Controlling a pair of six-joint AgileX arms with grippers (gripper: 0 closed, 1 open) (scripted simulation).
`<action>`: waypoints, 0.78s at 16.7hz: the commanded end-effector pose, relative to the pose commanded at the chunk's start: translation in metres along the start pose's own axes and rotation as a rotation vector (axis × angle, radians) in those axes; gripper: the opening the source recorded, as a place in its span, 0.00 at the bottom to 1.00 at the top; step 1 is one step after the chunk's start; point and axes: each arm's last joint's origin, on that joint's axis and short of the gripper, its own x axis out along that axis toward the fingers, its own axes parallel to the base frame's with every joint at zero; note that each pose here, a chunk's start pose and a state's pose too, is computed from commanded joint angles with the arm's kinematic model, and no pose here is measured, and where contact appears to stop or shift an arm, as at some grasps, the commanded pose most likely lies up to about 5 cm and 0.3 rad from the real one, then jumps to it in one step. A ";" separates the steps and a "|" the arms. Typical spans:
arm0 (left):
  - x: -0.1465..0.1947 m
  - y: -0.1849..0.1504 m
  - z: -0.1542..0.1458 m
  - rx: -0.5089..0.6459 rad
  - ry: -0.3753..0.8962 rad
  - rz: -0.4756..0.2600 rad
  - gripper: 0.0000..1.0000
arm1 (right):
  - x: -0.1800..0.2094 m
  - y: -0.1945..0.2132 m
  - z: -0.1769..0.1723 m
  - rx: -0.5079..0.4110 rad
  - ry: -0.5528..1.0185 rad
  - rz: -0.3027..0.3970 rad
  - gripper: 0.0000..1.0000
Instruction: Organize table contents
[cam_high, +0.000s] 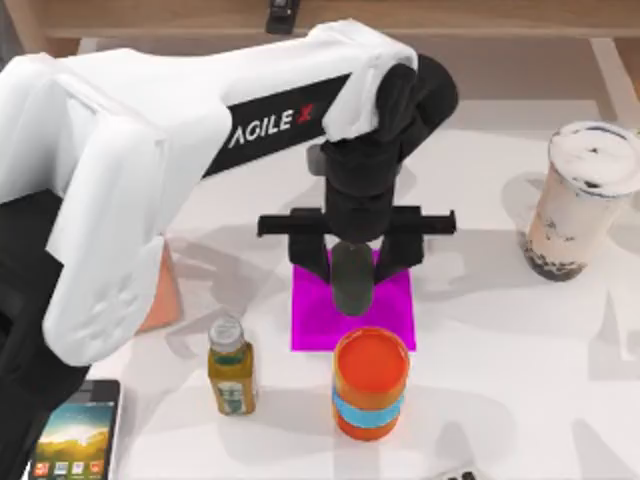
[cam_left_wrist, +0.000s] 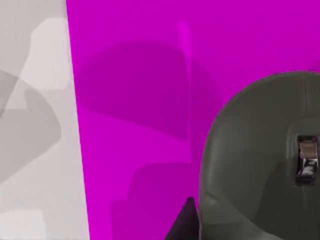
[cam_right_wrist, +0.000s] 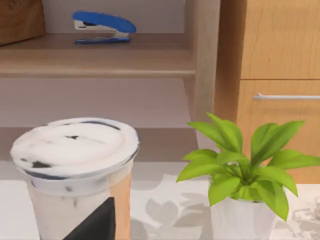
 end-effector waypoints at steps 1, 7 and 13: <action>0.002 0.000 0.000 0.001 0.002 0.000 0.00 | 0.000 0.000 0.000 0.000 0.000 0.000 1.00; 0.008 -0.001 -0.001 0.001 0.003 0.001 0.00 | 0.000 0.000 0.000 0.000 0.000 0.000 1.00; 0.008 -0.001 -0.001 0.001 0.003 0.001 0.45 | 0.000 0.000 0.000 0.000 0.000 0.000 1.00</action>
